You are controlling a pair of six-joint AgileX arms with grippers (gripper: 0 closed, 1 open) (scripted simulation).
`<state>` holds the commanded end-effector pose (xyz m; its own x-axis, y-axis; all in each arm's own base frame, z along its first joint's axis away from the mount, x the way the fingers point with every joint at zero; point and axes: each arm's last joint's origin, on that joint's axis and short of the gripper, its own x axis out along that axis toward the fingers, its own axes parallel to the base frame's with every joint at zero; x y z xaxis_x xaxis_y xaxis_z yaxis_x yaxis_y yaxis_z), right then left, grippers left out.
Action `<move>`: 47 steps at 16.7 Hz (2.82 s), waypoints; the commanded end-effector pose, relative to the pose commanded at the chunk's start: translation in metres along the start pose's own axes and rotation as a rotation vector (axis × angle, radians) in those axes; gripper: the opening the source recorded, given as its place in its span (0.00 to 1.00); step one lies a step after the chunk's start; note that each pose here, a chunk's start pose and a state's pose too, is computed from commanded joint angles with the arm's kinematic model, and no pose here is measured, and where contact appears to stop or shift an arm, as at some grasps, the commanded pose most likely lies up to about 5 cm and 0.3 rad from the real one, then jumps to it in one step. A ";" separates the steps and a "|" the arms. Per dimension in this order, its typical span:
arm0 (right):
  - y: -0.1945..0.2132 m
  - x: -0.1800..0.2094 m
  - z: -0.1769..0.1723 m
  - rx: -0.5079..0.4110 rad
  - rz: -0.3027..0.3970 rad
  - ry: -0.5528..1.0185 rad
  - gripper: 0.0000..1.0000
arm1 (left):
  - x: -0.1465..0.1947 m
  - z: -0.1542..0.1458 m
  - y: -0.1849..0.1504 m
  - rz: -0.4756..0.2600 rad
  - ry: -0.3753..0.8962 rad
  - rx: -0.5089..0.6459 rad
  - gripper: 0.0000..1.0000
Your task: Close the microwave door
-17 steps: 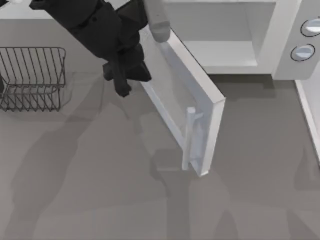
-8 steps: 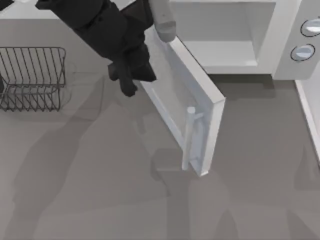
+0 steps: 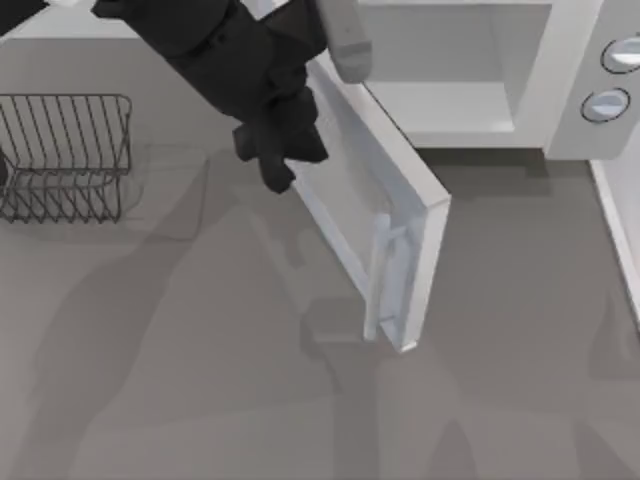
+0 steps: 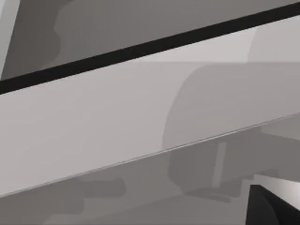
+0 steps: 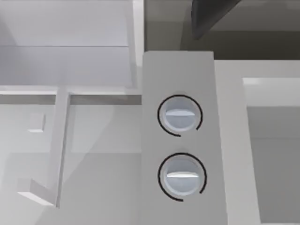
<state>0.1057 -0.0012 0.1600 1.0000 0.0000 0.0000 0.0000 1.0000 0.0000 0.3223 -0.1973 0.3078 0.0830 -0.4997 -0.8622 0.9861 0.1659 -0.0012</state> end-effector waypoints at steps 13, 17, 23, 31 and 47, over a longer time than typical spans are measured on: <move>0.000 0.000 0.000 0.000 0.000 0.000 1.00 | 0.014 0.024 -0.005 -0.003 0.000 -0.006 0.00; 0.000 0.000 0.000 0.000 0.000 0.000 1.00 | 0.018 0.031 -0.007 0.001 -0.001 -0.003 0.00; 0.000 0.000 0.000 0.000 0.000 0.000 1.00 | 0.024 0.039 -0.008 -0.004 0.003 -0.007 0.00; 0.000 0.000 0.000 0.000 0.000 0.000 1.00 | 0.026 0.046 -0.010 -0.002 0.000 -0.012 0.00; 0.000 0.000 0.000 0.000 0.000 0.000 1.00 | 0.031 0.071 -0.021 0.000 -0.042 0.040 0.00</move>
<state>0.1057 -0.0012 0.1600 1.0000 0.0000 0.0000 0.0000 1.0000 0.0000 0.3140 -0.2769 0.3170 0.0883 -0.5351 -0.8402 0.9910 0.1322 0.0200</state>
